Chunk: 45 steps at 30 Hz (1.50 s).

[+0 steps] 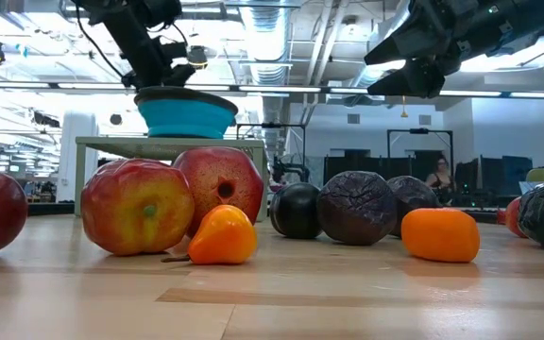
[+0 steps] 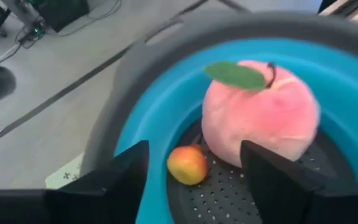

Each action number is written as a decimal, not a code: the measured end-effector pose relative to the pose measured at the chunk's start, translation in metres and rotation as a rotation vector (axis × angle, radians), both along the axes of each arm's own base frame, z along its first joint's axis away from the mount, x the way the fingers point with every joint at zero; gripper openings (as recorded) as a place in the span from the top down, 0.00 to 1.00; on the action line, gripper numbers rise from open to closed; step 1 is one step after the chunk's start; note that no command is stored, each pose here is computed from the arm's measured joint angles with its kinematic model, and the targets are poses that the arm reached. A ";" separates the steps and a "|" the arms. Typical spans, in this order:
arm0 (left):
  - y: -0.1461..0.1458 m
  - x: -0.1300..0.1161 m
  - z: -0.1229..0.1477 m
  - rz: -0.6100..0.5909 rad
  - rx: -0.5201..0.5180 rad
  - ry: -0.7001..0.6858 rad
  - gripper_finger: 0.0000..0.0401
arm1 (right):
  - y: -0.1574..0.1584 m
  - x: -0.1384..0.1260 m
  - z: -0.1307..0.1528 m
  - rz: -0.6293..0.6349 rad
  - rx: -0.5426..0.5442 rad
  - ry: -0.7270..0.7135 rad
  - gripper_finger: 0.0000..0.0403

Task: Pick & Place Fruit
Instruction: Put the bottom red pomegranate into the blue strainer bowl on the shelf

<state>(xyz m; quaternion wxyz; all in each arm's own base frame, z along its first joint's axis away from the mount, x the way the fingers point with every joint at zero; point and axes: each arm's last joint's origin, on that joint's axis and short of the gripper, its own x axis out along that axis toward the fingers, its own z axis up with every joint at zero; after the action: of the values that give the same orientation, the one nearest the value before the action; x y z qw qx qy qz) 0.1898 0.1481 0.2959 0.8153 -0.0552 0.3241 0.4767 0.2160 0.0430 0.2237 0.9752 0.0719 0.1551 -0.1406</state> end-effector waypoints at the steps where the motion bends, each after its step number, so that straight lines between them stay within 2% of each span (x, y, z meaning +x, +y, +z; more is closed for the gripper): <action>1: -0.002 -0.002 0.003 -0.006 0.005 -0.015 0.34 | 0.000 0.000 0.000 0.000 0.000 0.000 0.06; 6: -0.018 -0.017 0.026 -0.083 0.032 -0.134 0.26 | 0.000 0.000 0.000 0.000 0.000 0.000 0.06; 11: -0.050 -0.035 0.064 -0.213 0.130 -0.269 0.25 | 0.000 0.001 0.001 0.000 0.005 -0.017 0.06; 15: -0.082 -0.044 0.083 -0.393 0.199 -0.332 0.27 | -0.002 0.001 0.002 -0.012 0.006 -0.024 0.06; 19: -0.117 -0.040 0.085 -0.666 0.220 -0.308 0.31 | -0.006 0.002 0.002 -0.030 0.006 -0.024 0.06; 23: -0.162 -0.019 0.070 -0.956 0.189 -0.185 0.34 | -0.008 0.002 0.002 -0.039 0.005 -0.023 0.06; 29: -0.246 0.014 0.025 -1.156 0.183 0.064 0.34 | -0.008 0.002 0.002 -0.036 -0.002 -0.019 0.06; 32: -0.281 0.023 -0.001 -1.189 0.124 0.134 0.31 | -0.008 0.002 0.002 -0.036 -0.003 -0.018 0.06; 37: -0.320 0.031 -0.043 -1.166 -0.002 0.209 0.26 | -0.008 0.002 0.002 -0.035 -0.005 -0.017 0.06; 41: -0.341 0.034 -0.071 -1.170 -0.042 0.285 0.20 | -0.008 0.002 0.002 -0.035 -0.005 -0.017 0.06; 45: -0.350 0.037 -0.090 -1.146 -0.145 0.315 0.15 | -0.008 0.002 0.002 -0.035 -0.005 -0.018 0.06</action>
<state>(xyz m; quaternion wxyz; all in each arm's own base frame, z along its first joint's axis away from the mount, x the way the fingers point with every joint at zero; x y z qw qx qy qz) 0.2263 -0.2020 0.2061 0.8788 0.1443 0.4508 -0.0600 0.2182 0.0346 0.2257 0.9741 0.0737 0.1446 -0.1576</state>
